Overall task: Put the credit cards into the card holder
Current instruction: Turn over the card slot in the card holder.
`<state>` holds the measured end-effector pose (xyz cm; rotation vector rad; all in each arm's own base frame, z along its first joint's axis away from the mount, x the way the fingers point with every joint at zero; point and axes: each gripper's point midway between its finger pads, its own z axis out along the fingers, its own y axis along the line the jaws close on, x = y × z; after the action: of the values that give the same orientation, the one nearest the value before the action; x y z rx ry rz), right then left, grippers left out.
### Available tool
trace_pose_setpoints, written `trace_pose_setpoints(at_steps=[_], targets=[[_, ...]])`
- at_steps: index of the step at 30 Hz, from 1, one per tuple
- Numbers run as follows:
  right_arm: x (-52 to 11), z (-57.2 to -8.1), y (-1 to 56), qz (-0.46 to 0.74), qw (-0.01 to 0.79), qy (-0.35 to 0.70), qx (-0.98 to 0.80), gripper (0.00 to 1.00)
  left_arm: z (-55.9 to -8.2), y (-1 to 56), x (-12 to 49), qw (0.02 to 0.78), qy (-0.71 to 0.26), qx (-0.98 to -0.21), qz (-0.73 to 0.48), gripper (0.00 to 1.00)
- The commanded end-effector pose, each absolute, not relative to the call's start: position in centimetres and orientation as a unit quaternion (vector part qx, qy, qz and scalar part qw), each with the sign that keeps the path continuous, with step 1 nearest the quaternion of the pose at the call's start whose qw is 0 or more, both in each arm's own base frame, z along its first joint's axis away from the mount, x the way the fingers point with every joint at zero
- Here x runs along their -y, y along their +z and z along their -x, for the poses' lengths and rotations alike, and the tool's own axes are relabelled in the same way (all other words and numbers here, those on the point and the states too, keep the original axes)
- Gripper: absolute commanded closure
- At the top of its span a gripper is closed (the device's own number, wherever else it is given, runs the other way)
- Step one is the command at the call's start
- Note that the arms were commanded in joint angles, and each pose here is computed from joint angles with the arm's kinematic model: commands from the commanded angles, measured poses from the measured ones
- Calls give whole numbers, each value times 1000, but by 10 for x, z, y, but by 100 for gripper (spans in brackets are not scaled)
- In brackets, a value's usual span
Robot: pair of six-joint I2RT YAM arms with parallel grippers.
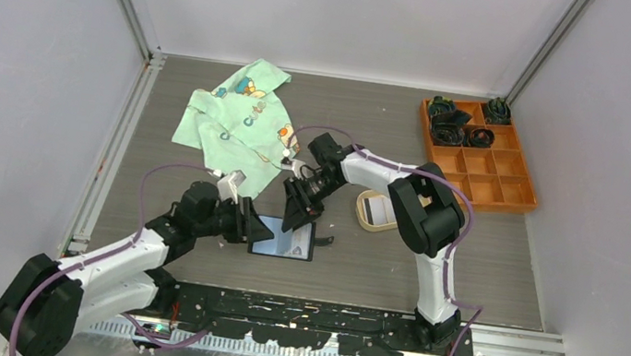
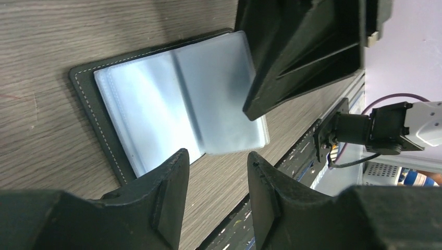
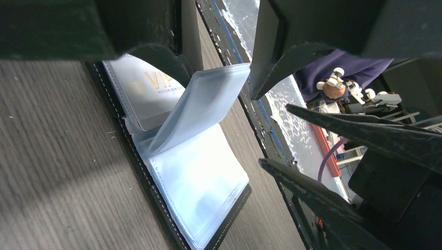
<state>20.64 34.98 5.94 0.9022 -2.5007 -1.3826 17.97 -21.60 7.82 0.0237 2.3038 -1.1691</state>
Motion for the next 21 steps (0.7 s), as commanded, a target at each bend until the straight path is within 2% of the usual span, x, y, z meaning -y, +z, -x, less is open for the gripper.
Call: trace_pose_setpoints(at_steps=[1,7,12,21], targets=[[-354,-210,74,-321,53,-464,824,56,-192,87,222,297,-439,-848,-19,54],[-350,-215,72,-329,43,-442,833,56,-189,89,228,297,-443,-845,-35,53],[-349,-212,85,-337,43,-452,825,46,-187,87,229,305,-427,-850,-48,52],[-352,-206,96,-350,45,-473,808,49,-184,82,234,311,-404,-857,-71,50]])
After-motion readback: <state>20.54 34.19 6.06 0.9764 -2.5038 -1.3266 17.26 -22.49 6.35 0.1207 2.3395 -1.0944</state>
